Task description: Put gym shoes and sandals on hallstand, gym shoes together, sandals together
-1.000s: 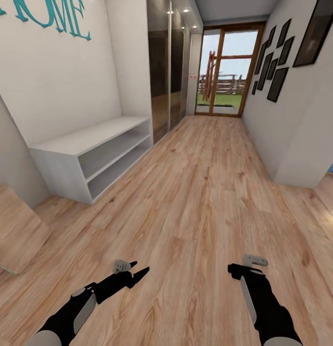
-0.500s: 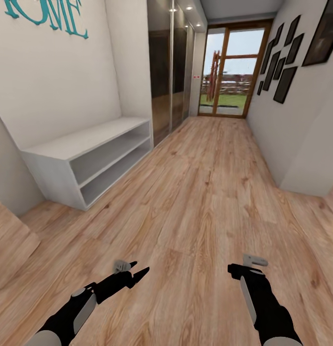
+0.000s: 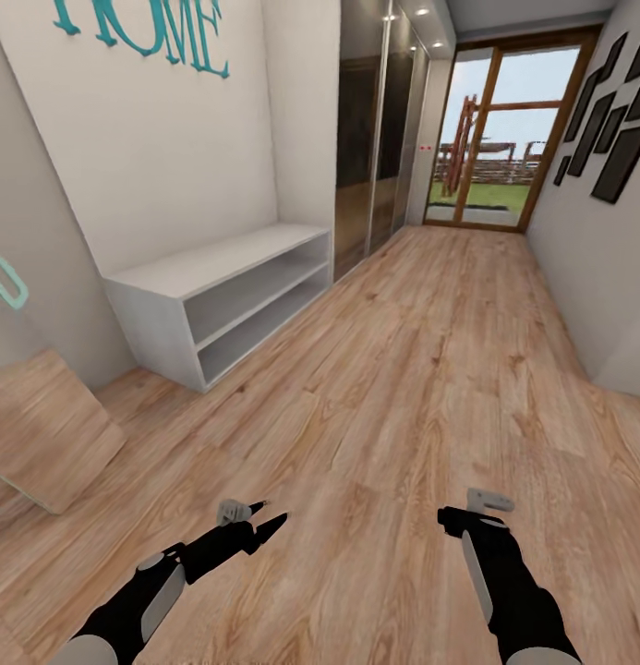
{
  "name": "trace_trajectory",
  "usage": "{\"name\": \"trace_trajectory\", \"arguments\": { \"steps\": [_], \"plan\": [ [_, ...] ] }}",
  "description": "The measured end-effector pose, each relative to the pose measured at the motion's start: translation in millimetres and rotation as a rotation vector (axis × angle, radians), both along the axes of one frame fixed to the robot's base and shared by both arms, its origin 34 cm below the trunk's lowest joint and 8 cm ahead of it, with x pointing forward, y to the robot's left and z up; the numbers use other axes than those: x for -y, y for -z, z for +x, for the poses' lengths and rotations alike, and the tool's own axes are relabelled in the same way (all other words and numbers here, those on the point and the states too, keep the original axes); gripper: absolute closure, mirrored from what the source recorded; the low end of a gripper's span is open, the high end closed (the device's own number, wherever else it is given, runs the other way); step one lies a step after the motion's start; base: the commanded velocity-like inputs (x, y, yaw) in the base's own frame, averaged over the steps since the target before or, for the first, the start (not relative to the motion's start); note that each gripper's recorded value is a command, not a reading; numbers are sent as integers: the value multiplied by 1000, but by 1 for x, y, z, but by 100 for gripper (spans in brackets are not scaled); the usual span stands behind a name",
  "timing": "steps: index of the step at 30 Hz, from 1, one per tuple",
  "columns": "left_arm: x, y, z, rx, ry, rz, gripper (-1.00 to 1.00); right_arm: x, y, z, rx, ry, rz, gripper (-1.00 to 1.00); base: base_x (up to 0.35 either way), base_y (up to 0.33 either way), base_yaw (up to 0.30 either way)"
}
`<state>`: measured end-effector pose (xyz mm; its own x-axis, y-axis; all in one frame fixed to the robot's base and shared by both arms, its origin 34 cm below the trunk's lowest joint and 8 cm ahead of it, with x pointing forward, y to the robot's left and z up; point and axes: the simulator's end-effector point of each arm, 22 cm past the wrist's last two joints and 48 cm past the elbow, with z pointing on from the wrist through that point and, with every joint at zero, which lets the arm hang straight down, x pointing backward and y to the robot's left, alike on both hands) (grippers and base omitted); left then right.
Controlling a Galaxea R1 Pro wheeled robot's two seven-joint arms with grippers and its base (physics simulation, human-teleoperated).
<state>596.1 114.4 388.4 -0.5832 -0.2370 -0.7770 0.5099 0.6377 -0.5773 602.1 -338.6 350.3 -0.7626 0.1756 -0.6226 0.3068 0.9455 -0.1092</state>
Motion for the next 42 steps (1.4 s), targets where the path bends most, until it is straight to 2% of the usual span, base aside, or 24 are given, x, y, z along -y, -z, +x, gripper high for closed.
{"name": "trace_trajectory", "arguments": {
  "steps": [9, 15, 21, 42],
  "plan": [
    [0, 0, 0, 0, -1, -1, -100, 0, 0, 0, 0, 0, 0, -100, 33, 0, 288],
    [0, 0, 0, 0, 0, -1, -100, 0, 0, 0, 0, 0, 0, -100, 285, -99, 77],
    [0, 0, 0, 0, -1, -1, -100, 0, 0, -1, -4, -1, -1, -100, 82, -54, 83],
    [0, 0, 0, 0, -1, -1, -100, -1, 1, -1, -8, -2, 0, -100, 10, -6, 283]
  ]
}}
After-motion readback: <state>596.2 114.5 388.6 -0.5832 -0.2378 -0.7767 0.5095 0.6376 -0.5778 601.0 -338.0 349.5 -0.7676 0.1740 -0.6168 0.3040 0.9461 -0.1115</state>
